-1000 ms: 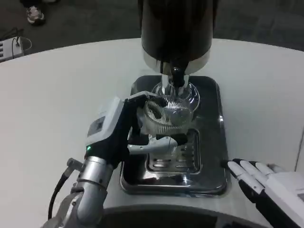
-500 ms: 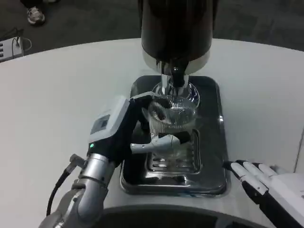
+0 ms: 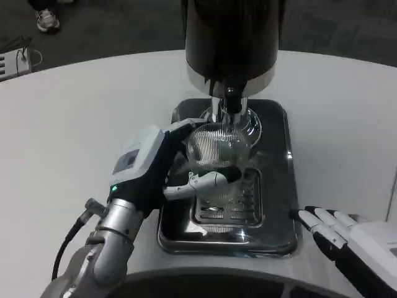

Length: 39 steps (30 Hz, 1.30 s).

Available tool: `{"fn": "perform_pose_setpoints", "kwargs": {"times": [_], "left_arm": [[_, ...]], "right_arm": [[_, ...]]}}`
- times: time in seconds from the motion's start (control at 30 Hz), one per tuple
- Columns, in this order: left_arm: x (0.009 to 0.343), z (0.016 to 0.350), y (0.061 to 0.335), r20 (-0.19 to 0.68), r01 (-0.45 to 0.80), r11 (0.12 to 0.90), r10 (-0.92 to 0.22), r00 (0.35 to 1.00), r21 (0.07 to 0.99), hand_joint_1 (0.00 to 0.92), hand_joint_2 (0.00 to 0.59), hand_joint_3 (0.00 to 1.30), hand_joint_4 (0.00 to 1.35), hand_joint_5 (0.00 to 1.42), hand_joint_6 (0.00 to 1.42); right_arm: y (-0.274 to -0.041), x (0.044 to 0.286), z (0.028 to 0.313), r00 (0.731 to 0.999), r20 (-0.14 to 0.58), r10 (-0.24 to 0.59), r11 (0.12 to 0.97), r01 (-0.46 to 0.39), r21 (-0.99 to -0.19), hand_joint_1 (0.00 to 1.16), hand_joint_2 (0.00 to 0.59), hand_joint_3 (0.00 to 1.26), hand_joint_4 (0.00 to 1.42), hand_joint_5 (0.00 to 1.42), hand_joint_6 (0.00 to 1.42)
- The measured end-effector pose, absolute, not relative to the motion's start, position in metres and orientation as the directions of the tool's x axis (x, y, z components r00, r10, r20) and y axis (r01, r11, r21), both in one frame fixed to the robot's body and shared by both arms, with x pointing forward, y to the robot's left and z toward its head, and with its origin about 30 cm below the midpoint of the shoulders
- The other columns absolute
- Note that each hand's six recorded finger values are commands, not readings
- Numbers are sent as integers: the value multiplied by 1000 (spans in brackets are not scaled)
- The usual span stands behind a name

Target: Grasp the cup under the faucet to collect the drink, then remove the cup.

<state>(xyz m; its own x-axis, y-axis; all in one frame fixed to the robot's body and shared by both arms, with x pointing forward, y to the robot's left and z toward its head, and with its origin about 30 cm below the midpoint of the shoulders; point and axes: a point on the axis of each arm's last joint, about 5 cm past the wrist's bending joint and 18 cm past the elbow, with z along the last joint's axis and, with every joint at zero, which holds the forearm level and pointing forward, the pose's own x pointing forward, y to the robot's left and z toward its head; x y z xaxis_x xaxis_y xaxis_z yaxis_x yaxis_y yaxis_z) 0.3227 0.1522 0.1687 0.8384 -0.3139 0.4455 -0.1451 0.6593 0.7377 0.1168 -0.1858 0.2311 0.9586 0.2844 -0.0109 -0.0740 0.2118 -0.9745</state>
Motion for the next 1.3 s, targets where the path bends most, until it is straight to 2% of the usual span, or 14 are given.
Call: {"fn": "perform_pose_setpoints", "kwargs": {"times": [0.17, 0.27, 0.47, 0.63, 0.73, 1.07, 1.3], "left_arm": [[325, 174, 152, 404, -89, 642, -362, 840, 761, 157, 0, 149, 20, 293, 332], [326, 177, 152, 380, -60, 630, -387, 840, 774, 146, 1, 99, 0, 245, 310], [326, 178, 152, 357, -22, 621, -420, 834, 783, 139, 1, 75, 0, 239, 307], [322, 181, 156, 407, -31, 655, -431, 805, 755, 133, 2, 74, 0, 239, 307], [316, 181, 163, 438, -45, 681, -416, 797, 730, 120, 8, 94, 10, 241, 306], [291, 180, 203, 458, -87, 701, -362, 812, 708, 111, 19, 245, 172, 306, 361], [271, 190, 219, 540, -83, 802, -318, 779, 592, 60, 52, 318, 266, 356, 377]], "right_arm": [[-186, 118, 232, 958, -11, 285, 213, -75, -974, 471, 448, 52, 0, 0, 0], [-187, 118, 231, 959, -16, 284, 217, -80, -973, 470, 448, 53, 0, 0, 0], [-186, 119, 231, 957, -21, 289, 220, -88, -972, 473, 445, 53, 0, 0, 0], [-184, 120, 230, 955, -24, 295, 225, -94, -970, 478, 441, 54, 0, 0, 0], [-184, 120, 230, 955, -26, 296, 228, -97, -969, 480, 440, 54, 0, 0, 0], [-181, 124, 229, 953, -28, 303, 236, -103, -966, 484, 439, 62, 0, 0, 0], [-179, 126, 229, 953, -28, 303, 237, -104, -966, 486, 439, 63, 0, 0, 0]]}}
